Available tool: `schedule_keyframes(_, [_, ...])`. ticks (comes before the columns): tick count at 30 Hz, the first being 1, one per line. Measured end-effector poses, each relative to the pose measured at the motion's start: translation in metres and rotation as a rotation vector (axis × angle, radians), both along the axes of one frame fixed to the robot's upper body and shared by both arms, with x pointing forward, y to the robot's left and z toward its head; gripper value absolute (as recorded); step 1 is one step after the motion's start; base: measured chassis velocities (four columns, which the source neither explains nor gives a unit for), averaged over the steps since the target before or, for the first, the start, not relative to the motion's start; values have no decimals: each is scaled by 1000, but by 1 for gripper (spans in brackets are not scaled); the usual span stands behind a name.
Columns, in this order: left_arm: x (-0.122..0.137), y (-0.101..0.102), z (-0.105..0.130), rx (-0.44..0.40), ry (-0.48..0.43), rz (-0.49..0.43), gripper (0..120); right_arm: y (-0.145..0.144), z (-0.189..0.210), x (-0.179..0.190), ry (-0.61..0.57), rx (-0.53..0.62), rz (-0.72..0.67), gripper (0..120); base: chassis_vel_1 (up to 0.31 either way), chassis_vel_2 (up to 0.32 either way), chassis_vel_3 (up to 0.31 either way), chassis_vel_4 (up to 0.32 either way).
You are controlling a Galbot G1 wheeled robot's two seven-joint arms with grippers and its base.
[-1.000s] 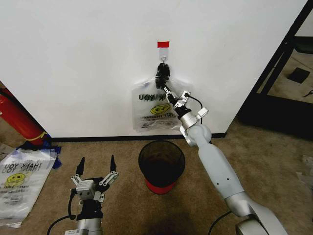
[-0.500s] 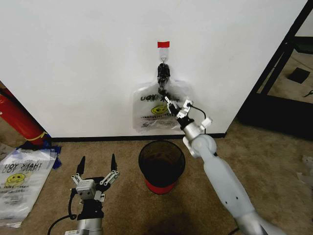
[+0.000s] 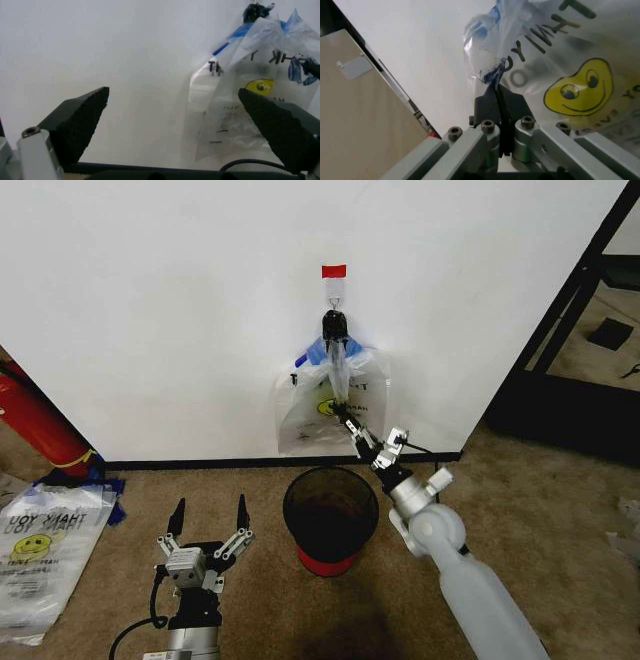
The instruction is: Pick up the garbage bag from the wall and place it over the trash bin.
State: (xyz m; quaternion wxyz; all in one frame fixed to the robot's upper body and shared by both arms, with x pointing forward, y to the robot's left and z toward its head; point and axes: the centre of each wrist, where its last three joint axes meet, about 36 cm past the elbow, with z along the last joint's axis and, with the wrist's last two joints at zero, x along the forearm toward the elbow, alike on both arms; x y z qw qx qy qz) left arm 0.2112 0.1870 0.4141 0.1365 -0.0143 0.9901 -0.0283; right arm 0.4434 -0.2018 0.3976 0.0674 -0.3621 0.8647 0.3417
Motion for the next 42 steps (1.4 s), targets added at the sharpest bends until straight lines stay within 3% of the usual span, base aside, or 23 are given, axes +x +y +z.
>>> schedule_keyframes(16, [-1,-3,3,-15,-20,-34,100,-7,-9,-72,-59,-149,-48,0,0,0,0,0])
schedule_keyframes(25, [2,-1,5,-34,-28,-40,100,-9,-16,-103,-129,-333,-73,0,0,0,0,0])
schedule_keyframes(42, [8,-3,2,-48,-27,-54,100,-17,-36,-144,-145,-440,-104,0,0,0,0,0])
